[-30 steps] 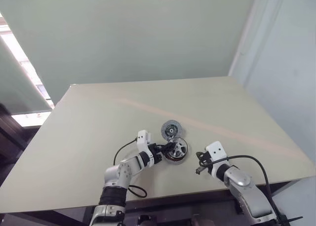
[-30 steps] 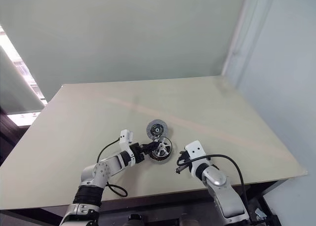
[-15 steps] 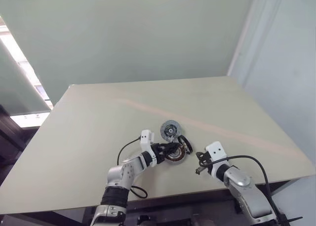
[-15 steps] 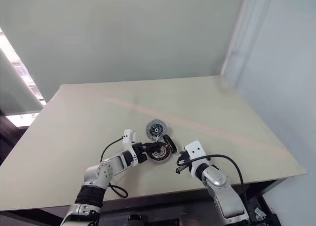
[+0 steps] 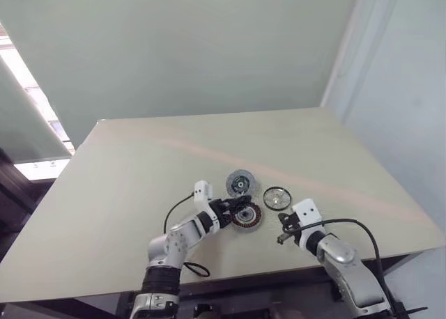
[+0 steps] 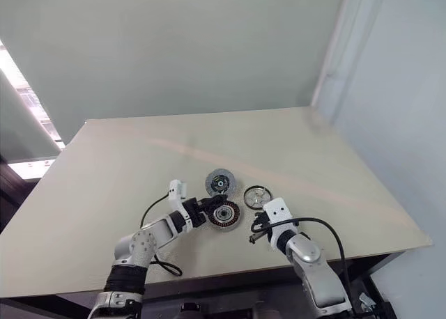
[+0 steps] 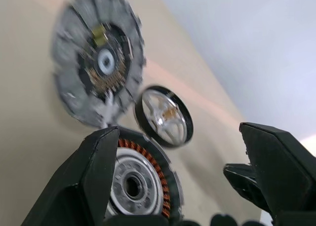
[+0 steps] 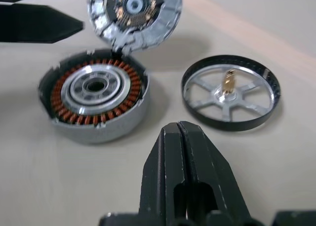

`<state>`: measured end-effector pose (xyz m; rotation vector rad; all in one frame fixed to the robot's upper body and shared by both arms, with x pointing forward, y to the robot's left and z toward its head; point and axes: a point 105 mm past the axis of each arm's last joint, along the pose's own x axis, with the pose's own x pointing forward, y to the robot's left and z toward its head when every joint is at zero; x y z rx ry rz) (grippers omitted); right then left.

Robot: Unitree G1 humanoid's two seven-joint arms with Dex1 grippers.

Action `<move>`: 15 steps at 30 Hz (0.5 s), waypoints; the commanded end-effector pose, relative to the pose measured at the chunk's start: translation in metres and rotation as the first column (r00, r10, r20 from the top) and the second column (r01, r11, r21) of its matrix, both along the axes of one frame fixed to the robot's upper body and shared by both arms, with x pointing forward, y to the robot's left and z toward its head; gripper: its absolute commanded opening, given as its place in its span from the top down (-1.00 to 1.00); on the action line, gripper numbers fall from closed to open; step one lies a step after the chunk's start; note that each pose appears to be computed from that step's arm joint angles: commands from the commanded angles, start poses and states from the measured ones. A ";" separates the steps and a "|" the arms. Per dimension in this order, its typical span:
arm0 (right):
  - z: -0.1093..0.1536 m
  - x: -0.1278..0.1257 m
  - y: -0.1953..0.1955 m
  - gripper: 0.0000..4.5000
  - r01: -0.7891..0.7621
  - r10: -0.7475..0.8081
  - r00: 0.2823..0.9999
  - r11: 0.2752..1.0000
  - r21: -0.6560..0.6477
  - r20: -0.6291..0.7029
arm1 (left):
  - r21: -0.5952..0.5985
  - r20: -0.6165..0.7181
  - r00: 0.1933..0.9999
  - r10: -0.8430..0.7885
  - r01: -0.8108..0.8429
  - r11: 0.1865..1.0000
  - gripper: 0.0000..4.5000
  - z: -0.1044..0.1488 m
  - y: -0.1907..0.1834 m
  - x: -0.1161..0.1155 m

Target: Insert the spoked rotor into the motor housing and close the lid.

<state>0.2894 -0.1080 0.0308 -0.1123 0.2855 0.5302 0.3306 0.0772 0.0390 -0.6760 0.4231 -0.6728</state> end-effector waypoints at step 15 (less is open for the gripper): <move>0.024 0.020 -0.019 -0.20 0.230 -0.193 0.972 0.903 0.363 -0.136 | 0.070 0.117 0.992 0.039 -0.047 0.996 -0.87 0.021 0.029 -0.005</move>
